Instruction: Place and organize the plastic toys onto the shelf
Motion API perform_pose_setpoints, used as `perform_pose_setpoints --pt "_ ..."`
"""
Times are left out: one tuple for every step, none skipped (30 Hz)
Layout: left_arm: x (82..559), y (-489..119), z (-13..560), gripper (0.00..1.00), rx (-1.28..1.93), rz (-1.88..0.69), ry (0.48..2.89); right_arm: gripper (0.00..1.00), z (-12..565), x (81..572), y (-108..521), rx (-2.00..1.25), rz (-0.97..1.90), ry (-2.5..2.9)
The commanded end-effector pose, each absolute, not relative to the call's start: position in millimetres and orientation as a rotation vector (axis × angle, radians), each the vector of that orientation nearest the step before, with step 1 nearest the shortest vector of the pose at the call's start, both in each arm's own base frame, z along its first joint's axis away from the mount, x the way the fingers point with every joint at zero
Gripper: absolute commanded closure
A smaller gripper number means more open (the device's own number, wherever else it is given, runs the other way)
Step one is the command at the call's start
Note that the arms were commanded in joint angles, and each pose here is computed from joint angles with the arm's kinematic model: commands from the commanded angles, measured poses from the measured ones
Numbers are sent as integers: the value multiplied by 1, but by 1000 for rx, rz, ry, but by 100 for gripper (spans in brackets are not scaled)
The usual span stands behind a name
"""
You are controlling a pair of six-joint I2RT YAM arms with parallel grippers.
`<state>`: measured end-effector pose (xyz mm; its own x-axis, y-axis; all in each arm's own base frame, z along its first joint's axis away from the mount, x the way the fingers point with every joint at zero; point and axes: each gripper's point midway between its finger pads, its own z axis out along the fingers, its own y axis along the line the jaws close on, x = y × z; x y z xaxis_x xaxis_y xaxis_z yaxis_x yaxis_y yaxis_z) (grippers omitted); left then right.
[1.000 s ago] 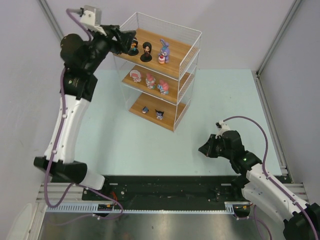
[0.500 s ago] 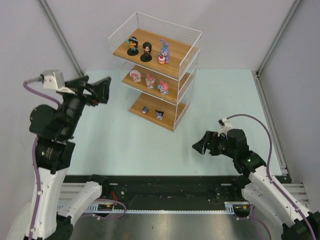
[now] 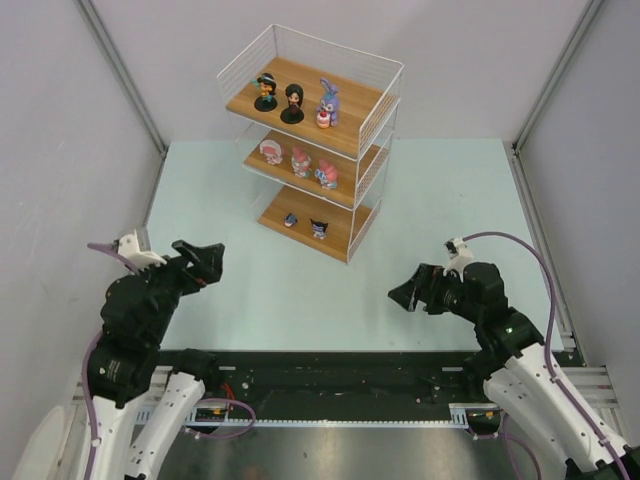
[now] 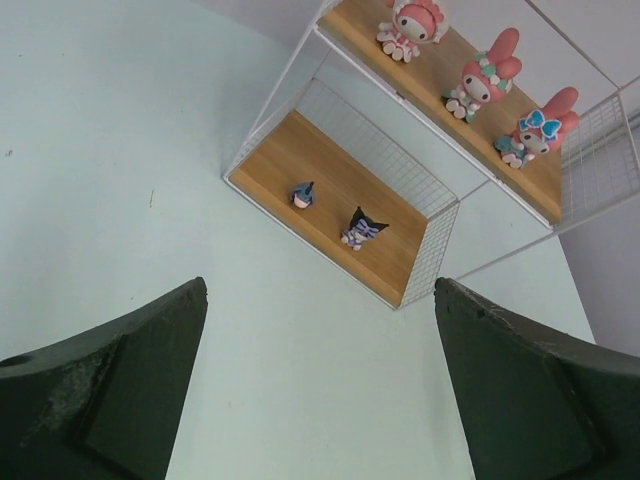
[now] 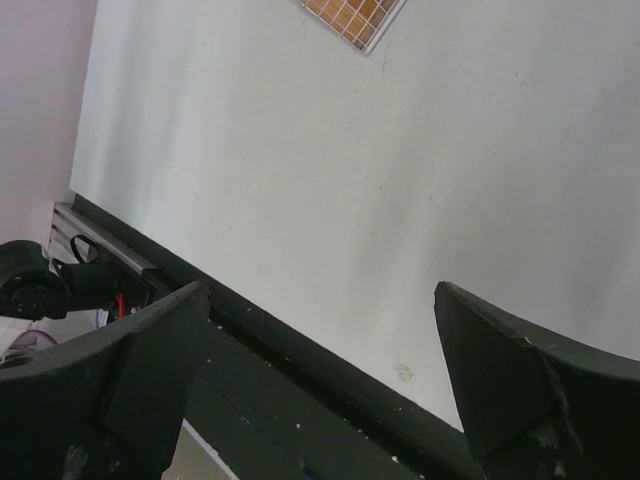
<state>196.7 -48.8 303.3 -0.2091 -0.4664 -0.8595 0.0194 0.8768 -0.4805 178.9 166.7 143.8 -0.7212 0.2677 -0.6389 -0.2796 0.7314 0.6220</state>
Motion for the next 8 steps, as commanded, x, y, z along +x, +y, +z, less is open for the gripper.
perform_pose_setpoints --pt "184 -42 295 0 -408 -465 1733 0 169 172 166 36 992 2131" --pt "181 -40 291 0 -407 -453 1747 0 172 170 165 42 1000 2119" --pt "179 -39 290 0 -412 -449 1754 0 174 169 164 56 1005 2113" --pt "179 -39 287 0 -414 -440 1767 0 175 169 163 62 1002 2108" --pt "177 -39 284 0 -413 -434 1784 0 176 168 162 71 1003 2108" --pt "177 -38 282 0 -417 -431 1787 0 179 168 162 78 1008 2101" --pt "177 -36 281 0 -425 -418 1790 0 179 169 162 82 1009 2102" --pt "176 -34 281 0 -432 -410 1787 0 181 170 162 88 1006 2100"
